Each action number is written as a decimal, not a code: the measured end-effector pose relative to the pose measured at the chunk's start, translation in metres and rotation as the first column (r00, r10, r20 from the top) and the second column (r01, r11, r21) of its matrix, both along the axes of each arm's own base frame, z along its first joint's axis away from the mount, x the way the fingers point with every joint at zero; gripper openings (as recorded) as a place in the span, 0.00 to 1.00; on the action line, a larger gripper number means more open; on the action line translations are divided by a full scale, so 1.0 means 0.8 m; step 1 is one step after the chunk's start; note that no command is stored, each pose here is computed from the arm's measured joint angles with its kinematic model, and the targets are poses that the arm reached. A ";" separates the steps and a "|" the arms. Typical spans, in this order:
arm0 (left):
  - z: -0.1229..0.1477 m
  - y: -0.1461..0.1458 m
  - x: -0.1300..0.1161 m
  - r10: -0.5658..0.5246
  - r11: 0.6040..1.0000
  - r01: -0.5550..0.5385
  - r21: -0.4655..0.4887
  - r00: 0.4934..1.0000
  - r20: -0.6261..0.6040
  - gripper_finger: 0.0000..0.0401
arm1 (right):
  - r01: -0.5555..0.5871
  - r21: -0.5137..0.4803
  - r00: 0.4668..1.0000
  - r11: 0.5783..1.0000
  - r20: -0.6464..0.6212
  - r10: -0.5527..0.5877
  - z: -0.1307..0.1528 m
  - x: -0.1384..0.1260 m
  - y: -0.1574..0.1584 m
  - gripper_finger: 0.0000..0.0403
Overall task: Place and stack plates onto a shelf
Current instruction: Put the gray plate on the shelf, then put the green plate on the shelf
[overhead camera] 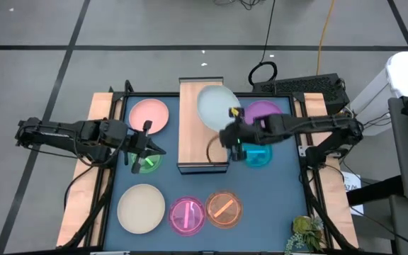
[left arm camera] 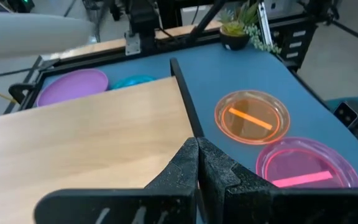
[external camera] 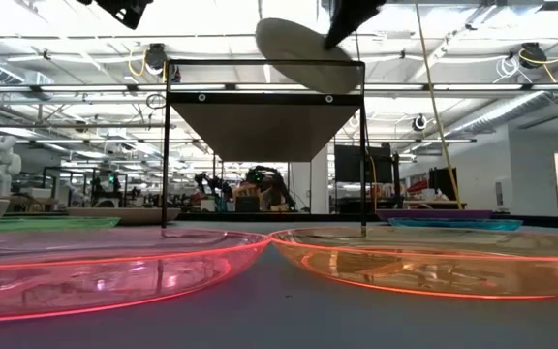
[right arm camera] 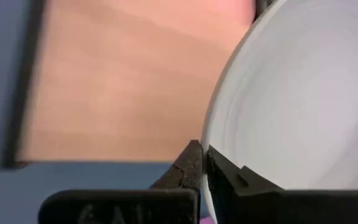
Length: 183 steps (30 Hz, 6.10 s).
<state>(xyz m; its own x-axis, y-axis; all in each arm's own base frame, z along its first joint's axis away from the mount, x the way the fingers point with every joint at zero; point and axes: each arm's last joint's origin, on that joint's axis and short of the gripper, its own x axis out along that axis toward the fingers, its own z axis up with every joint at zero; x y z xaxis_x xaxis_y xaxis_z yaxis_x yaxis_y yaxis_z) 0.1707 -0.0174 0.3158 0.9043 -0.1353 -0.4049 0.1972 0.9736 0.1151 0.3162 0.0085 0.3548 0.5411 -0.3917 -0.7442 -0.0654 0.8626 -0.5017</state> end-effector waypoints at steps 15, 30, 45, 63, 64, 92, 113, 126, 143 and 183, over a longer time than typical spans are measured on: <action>0.000 0.000 0.000 -0.002 1.000 0.002 0.005 1.000 0.002 0.01 | -0.092 -0.225 0.948 0.970 0.278 0.155 0.039 0.030 -0.095 0.00; 0.000 0.000 0.000 -0.013 0.999 0.013 0.029 1.000 0.007 0.01 | -0.038 -0.190 0.920 0.981 0.377 0.109 0.031 0.047 -0.135 0.00; 0.000 0.000 0.000 -0.013 0.999 0.013 0.030 1.000 0.008 0.01 | -0.060 -0.036 0.975 0.998 0.210 0.066 -0.027 0.064 -0.156 0.00; 0.000 0.000 0.000 -0.010 1.000 0.010 0.023 1.000 0.007 0.01 | -0.022 0.078 0.994 0.997 0.105 0.013 -0.080 0.087 -0.162 0.00; 0.000 0.000 0.000 -0.010 1.000 0.010 0.023 1.000 0.007 0.01 | -0.020 0.082 0.995 0.996 0.096 0.012 -0.081 0.086 -0.162 0.00; 0.003 0.000 0.001 -0.010 1.000 0.010 0.022 0.999 0.030 0.01 | -0.099 0.063 0.995 0.993 -0.006 0.100 -0.086 0.083 -0.146 0.00; 0.003 0.000 0.001 -0.007 1.000 0.007 0.014 1.000 0.029 0.01 | -0.085 0.058 0.996 0.995 -0.005 0.085 -0.086 0.083 -0.148 0.15; 0.003 0.000 0.001 -0.007 1.000 0.007 0.014 1.000 0.028 0.01 | -0.012 0.044 1.000 0.999 0.008 0.012 -0.080 0.081 -0.139 0.16; 0.001 0.001 0.001 0.041 0.998 -0.040 -0.042 0.999 0.005 0.01 | 0.007 0.216 0.997 0.976 0.072 -0.023 -0.038 0.053 -0.038 0.16; -0.172 -0.031 -0.043 0.309 0.860 -0.480 -0.175 0.762 -0.568 0.29 | -0.206 0.393 0.868 0.896 0.496 -0.018 -0.119 -0.172 0.027 0.16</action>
